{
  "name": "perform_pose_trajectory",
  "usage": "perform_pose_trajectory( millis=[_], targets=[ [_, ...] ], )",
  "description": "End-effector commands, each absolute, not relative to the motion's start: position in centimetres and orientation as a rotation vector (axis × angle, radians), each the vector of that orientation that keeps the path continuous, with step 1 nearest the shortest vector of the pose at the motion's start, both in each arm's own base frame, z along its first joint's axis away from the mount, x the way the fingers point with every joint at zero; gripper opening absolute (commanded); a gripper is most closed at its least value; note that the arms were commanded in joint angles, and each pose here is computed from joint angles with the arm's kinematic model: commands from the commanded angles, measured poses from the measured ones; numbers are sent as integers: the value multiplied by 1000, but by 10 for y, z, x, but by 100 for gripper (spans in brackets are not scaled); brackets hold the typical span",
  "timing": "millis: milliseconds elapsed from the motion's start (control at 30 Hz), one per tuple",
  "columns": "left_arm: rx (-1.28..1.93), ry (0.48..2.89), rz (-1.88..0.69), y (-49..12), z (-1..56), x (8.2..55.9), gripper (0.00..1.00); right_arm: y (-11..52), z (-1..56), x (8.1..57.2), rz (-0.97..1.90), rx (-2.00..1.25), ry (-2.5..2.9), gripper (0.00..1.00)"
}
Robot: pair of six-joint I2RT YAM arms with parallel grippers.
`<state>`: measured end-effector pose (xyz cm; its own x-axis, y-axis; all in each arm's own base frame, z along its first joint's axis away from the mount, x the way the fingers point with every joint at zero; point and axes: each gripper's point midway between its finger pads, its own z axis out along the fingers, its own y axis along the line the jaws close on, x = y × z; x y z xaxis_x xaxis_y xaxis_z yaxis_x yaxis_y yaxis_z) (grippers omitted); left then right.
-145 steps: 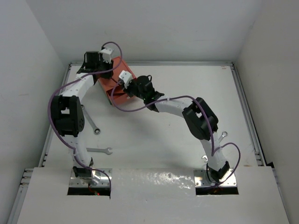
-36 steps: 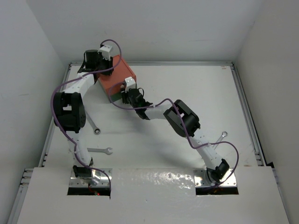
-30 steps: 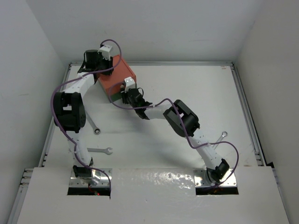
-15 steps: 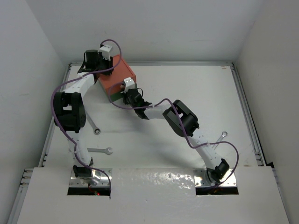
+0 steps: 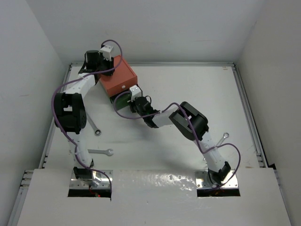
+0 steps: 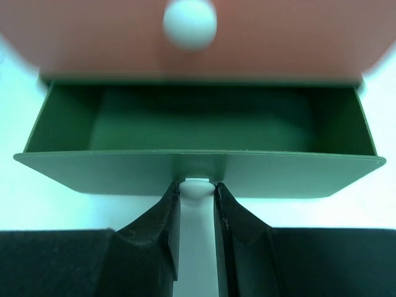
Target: Sort the tools into containers
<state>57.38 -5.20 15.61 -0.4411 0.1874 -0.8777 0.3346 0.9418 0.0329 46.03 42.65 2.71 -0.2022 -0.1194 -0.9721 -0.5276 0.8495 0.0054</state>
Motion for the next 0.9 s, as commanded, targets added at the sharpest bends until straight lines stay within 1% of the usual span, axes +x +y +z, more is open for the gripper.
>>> perform_pose_trajectory(
  millis=[0,33,67,133,167,233,267,367,400,500,533,600,667,800,833,867],
  targets=[
    [342,2262,-202,-46,90,547,31,420,93,444,446,-469,1608,0],
    [344,2260,-203,-47,90,547,31,418,98,439,461,-459,1595,0],
    [341,2262,-202,-47,90,547,31,412,88,430,460,-477,1619,0],
    [338,2264,-203,-46,90,548,31,411,99,417,485,-493,1610,0],
    [338,2266,-203,-46,91,548,31,405,85,403,483,-526,1639,0],
    [337,2266,-201,-46,91,548,31,404,94,386,493,-542,1617,0],
    [337,2266,-201,-46,91,548,31,396,81,374,482,-569,1641,0],
    [340,2261,-198,-47,94,548,31,395,81,361,499,-585,1626,0],
    [339,2261,-197,-46,93,548,31,396,82,361,503,-590,1621,7],
    [342,2260,-204,-47,96,548,32,401,83,362,500,-625,1605,44],
    [344,2263,-205,-48,96,548,33,402,82,362,502,-631,1605,59],
    [346,2262,-204,-47,98,548,35,402,82,361,507,-636,1604,65],
    [351,2260,-206,-48,102,547,37,400,84,357,511,-642,1600,68],
    [363,2217,-243,-54,124,548,39,389,90,340,525,-710,1570,71],
    [365,2180,-250,-56,142,550,41,387,105,336,541,-712,1544,72],
    [372,2153,-276,-60,154,551,43,385,104,330,544,-743,1553,72]
  ],
)
